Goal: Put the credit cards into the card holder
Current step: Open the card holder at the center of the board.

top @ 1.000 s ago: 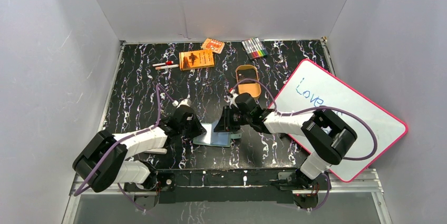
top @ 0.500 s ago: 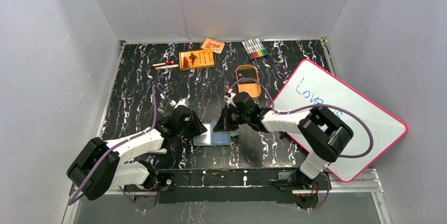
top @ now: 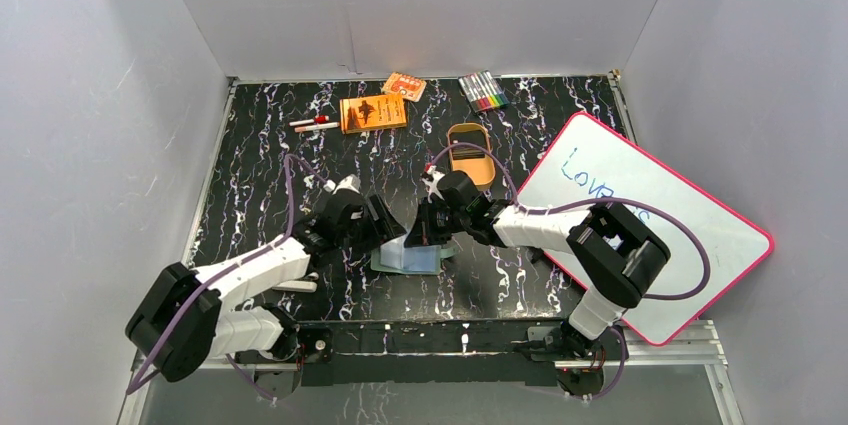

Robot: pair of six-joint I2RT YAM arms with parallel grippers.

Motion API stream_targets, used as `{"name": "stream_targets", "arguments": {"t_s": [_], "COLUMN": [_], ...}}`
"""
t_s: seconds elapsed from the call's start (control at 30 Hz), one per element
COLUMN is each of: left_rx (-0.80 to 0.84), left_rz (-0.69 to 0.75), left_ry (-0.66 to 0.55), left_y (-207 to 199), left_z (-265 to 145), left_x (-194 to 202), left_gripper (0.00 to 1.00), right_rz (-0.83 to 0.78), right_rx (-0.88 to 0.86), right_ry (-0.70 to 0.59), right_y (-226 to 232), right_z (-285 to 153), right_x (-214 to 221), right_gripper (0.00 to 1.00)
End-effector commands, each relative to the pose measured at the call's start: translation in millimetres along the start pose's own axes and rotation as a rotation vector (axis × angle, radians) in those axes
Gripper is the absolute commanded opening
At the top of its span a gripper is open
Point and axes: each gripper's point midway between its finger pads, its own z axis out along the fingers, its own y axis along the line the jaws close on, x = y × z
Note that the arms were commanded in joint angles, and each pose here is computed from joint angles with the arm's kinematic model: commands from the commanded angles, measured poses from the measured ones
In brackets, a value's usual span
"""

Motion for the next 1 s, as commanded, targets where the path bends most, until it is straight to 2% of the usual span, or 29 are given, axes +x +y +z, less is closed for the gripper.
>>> {"name": "stream_targets", "arguments": {"t_s": [0.0, 0.27, 0.47, 0.6, 0.77, 0.83, 0.97], "left_rx": [0.079, 0.092, -0.042, 0.004, 0.147, 0.177, 0.210], "left_rz": [-0.024, -0.059, -0.020, -0.014, -0.025, -0.040, -0.060], "left_ry": [0.035, 0.041, -0.082, -0.140, -0.004, 0.034, 0.067], "left_y": [-28.0, -29.5, -13.3, -24.5, -54.0, -58.9, -59.3], "left_z": [2.5, 1.5, -27.6, -43.8, -25.5, -16.0, -6.6], "left_x": [-6.2, -12.3, -39.3, -51.6, -31.3, -25.1, -17.7], "left_gripper": [0.68, 0.69, 0.72, 0.75, 0.75, 0.74, 0.73], "right_rz": [-0.054, -0.078, -0.088, -0.093, -0.099, -0.108, -0.127], "right_rx": [-0.042, -0.035, -0.016, -0.022, -0.051, -0.070, -0.111], "right_ry": [-0.031, -0.022, -0.024, -0.032, -0.031, -0.033, -0.036], "right_y": [16.4, 9.7, 7.9, 8.9, 13.3, 16.9, 23.4], "right_z": [-0.4, 1.6, 2.2, 2.4, 4.2, 3.4, -0.2], "right_x": [-13.5, -7.9, -10.7, -12.6, -12.7, -13.0, -11.9], "right_gripper": [0.00, 0.02, 0.00, 0.00, 0.00, 0.04, 0.21]}}
